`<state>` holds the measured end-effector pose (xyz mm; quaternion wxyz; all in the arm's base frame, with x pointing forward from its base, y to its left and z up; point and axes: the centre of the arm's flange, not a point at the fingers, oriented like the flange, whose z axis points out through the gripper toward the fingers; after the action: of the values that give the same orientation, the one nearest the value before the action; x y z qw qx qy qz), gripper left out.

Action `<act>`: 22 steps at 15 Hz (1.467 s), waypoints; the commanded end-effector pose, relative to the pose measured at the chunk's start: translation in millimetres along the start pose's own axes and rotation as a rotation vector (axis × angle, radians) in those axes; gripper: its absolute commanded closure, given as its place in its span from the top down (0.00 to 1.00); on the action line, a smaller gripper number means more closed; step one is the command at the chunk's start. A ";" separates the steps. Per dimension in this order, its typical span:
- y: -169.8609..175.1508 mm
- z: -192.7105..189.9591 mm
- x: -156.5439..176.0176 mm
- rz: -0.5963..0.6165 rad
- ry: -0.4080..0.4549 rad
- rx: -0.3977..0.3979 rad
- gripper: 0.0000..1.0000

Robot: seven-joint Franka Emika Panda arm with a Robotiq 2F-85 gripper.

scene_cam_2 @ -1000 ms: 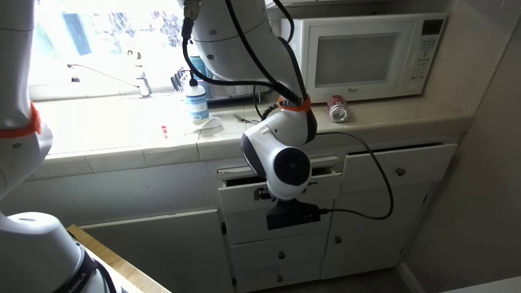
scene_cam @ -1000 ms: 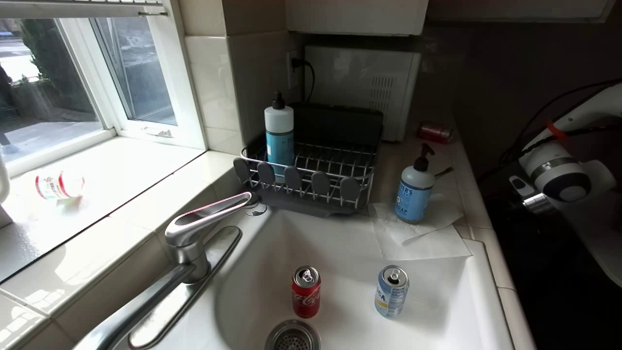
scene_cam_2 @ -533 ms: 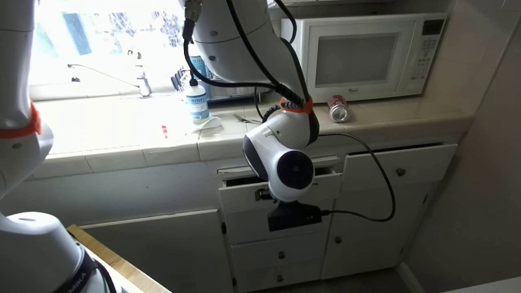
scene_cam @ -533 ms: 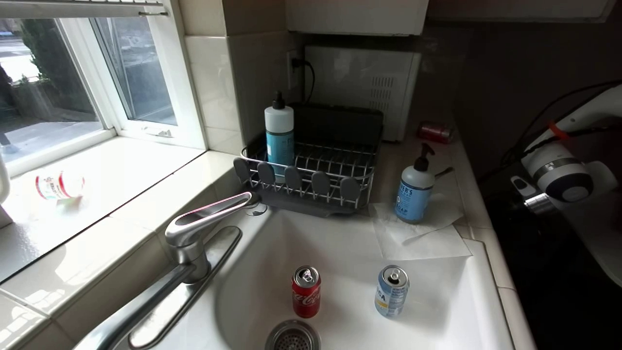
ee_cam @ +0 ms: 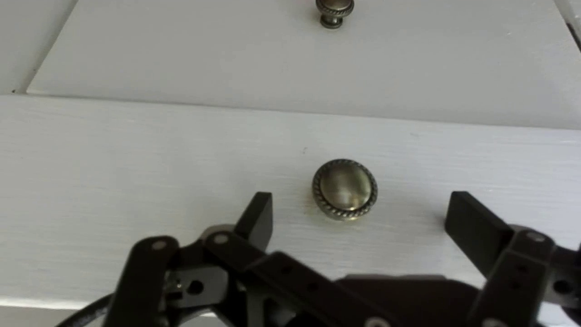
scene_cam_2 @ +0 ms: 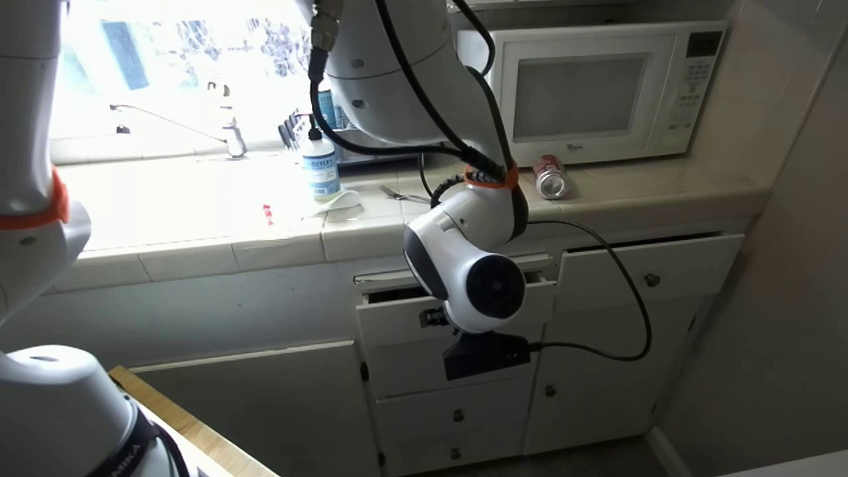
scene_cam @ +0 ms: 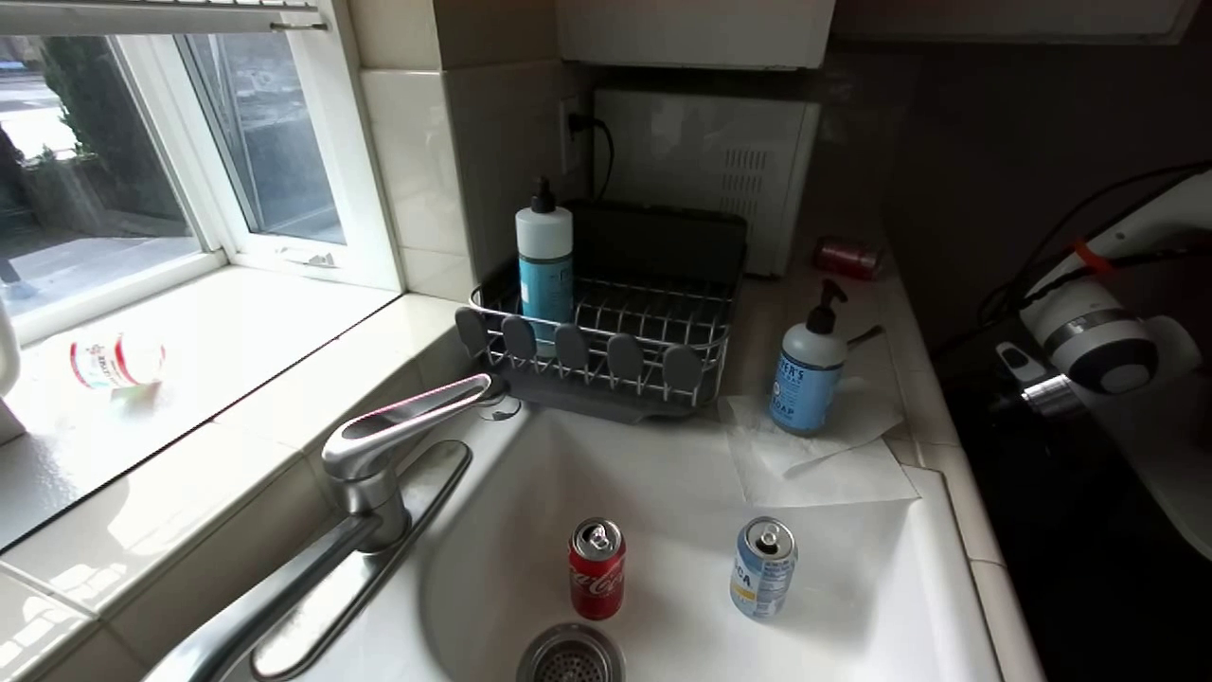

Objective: Close the drawer completely

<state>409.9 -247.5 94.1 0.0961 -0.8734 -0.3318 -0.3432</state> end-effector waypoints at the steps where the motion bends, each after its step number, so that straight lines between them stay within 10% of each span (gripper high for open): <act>1: 16.8 29.7 38.2 -0.092 0.122 -0.016 1.00; 22: 60.5 43.1 45.2 -0.042 0.234 -0.107 1.00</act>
<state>476.5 -279.0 111.9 0.0778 -0.8429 -0.3115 -0.4318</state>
